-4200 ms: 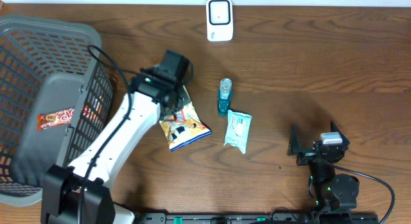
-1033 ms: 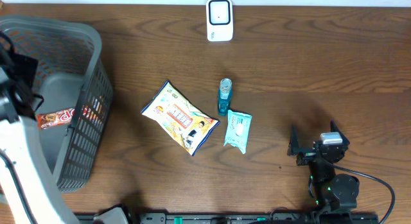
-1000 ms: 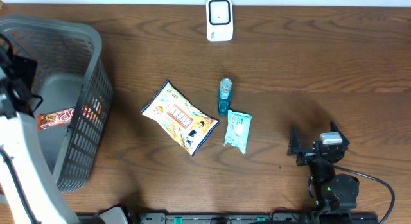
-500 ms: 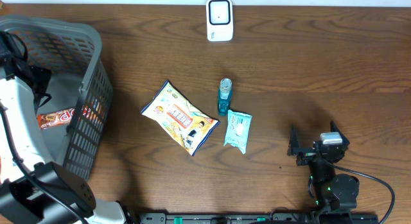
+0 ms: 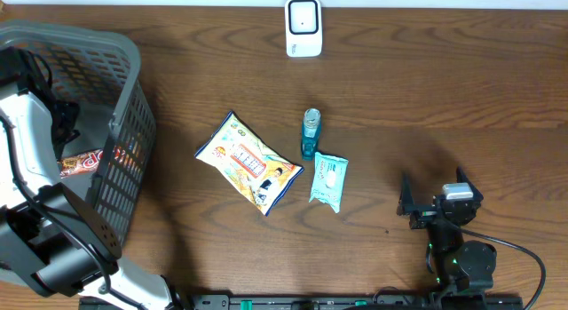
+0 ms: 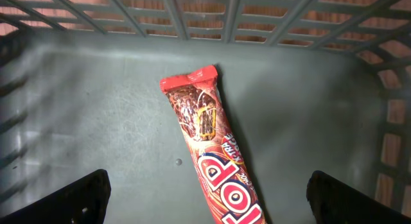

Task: Scan the item barcode
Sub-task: 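Move the left gripper into the basket and grasp the red Top chocolate bar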

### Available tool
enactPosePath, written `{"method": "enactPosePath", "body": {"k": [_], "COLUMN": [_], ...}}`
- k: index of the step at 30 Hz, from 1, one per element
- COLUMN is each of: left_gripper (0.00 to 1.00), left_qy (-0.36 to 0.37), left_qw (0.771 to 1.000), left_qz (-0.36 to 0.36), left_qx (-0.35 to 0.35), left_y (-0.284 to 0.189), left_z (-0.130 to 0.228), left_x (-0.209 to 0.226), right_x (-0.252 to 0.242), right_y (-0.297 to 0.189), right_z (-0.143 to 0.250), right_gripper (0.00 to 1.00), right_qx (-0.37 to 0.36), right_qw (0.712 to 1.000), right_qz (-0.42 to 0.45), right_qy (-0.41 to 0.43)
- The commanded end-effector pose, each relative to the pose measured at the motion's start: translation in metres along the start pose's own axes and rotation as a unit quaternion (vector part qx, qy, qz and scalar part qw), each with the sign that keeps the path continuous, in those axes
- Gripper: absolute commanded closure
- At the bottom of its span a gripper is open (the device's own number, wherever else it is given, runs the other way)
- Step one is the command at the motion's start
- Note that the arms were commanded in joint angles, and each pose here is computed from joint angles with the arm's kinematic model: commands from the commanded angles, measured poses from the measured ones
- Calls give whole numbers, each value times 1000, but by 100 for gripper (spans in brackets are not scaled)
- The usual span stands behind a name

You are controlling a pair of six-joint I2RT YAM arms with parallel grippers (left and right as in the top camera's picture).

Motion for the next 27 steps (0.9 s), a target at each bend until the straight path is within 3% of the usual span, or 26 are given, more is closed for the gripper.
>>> {"method": "enactPosePath", "body": {"k": [1, 10, 14, 21, 27], "left_gripper": [2, 2, 2, 2, 2], "left_qy": [-15, -9, -57, -131, -134], "left_qw": [1000, 999, 995, 987, 987], "left_qz": [-21, -36, -72, -67, -65], "left_qx": [-8, 1, 27, 59, 62], "left_y": [13, 32, 30, 44, 66], "left_z": [-2, 2, 15, 33, 42], "left_x": [3, 0, 16, 15, 14], "right_x": [-3, -3, -3, -3, -3], "right_y": [0, 0, 0, 0, 0], "right_z": [1, 1, 1, 1, 1], "right_gripper": [1, 1, 1, 1, 1], "right_qx": [3, 2, 2, 3, 2], "right_qw": [1000, 1000, 1000, 1000, 1000], "right_qz": [7, 7, 7, 7, 7], "right_qy": [7, 7, 7, 7, 7]}}
Point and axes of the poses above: each gripper's point midway between its finger pads, its own y axis out along the fingers, its own x axis along the line the jaws close on, z = x × y, the point moved 2 cm from there along -y, back along the fingers, and after that the axes turned 1 degree about -y, right-handed, at the moved point
